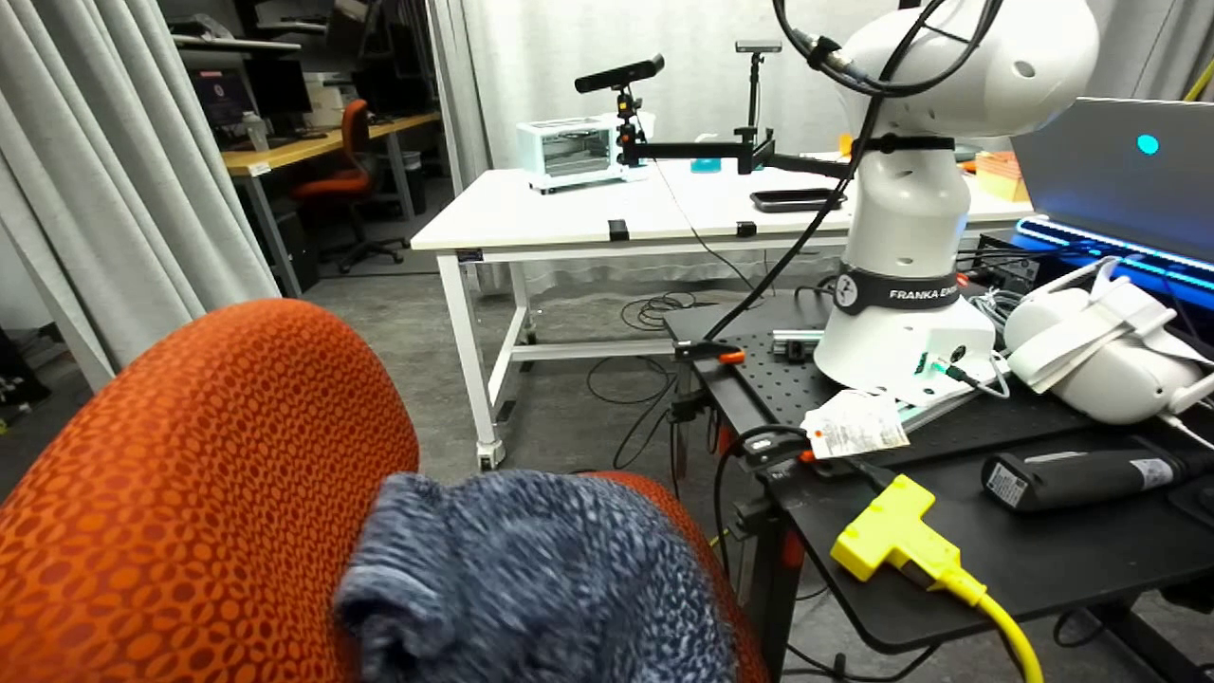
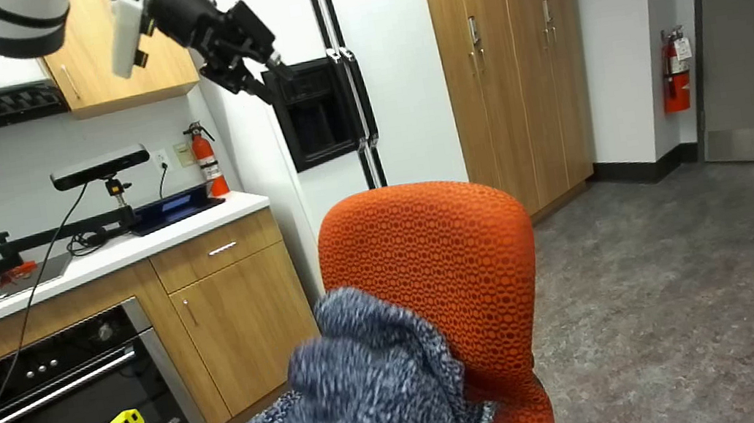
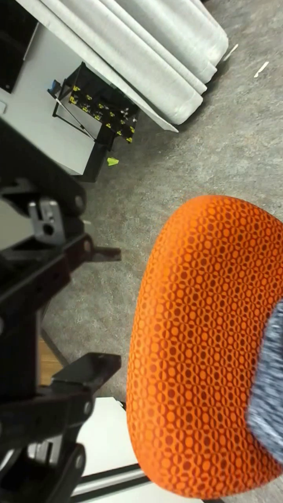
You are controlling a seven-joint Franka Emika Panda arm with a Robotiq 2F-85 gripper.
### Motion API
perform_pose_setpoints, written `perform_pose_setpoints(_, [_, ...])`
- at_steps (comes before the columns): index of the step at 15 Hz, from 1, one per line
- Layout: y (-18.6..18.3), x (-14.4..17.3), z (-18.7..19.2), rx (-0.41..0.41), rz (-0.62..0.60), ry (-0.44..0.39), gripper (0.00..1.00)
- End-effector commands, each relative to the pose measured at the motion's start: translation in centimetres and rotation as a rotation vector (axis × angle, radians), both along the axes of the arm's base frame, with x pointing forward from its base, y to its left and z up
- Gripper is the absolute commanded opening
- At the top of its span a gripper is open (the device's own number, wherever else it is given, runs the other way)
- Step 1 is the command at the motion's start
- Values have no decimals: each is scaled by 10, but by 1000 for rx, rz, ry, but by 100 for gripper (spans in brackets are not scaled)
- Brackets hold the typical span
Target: Remove the fleece from the backrest of the chair
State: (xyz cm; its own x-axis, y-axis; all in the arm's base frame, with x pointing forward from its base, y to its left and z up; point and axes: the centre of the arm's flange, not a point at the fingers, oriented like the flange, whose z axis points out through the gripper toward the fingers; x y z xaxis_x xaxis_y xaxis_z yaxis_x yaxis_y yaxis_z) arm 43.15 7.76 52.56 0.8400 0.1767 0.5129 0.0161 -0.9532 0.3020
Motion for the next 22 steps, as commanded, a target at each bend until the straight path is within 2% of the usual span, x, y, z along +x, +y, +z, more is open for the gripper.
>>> perform_pose_setpoints(1, [-21,62,13,11,69,15,95])
perform_pose_setpoints(2, [-20,70,11,11,82,24,99])
perform_pose_setpoints(6, [3,91,2,24,137,48,100])
perform_pose_setpoints(12, [68,92,-22,54,226,63,100])
perform_pose_setpoints(13, [54,84,-22,39,202,78,100])
perform_pose_setpoints(15, [66,84,-26,41,222,84,100])
perform_pose_setpoints(22, [66,85,-25,42,222,80,100])
